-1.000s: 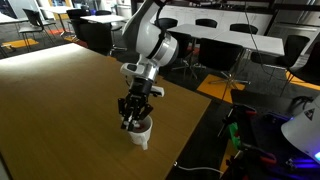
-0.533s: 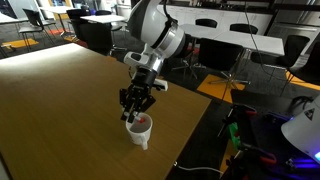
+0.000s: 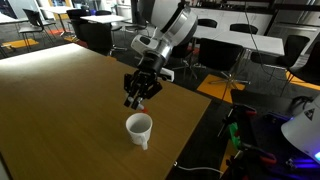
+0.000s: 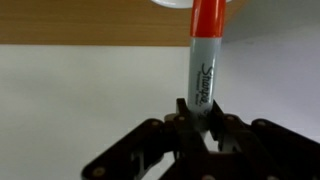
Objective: Pick the pen from the table, put it in the cup then place it back on the table
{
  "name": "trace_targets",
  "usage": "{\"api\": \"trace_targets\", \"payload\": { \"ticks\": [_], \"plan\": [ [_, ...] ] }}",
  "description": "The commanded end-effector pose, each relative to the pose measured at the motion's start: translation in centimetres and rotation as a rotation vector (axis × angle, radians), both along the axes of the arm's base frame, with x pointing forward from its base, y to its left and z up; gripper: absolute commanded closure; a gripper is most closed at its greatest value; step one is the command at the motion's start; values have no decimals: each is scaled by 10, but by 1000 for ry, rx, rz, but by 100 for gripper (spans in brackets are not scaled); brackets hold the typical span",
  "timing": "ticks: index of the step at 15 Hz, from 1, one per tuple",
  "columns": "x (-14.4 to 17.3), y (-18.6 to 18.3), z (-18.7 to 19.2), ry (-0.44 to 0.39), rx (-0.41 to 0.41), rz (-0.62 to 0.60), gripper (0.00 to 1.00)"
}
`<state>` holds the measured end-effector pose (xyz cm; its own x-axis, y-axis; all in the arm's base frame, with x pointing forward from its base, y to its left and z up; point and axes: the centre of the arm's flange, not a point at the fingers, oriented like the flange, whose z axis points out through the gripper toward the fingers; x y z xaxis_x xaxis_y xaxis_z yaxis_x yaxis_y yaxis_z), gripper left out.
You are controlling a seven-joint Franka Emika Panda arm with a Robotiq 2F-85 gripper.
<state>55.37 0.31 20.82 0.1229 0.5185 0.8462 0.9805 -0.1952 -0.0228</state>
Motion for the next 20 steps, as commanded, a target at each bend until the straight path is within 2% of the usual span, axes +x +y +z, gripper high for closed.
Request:
{"api": "trace_targets", "payload": {
  "ticks": [1, 7, 13, 20],
  "plan": [
    [-26, -11, 26, -23, 11, -29, 94],
    [-52, -49, 34, 2, -32, -114, 94],
    [-70, -92, 20, 64, -70, -232, 94],
    [-56, -120, -2, 196, -253, -442, 94]
  ]
}}
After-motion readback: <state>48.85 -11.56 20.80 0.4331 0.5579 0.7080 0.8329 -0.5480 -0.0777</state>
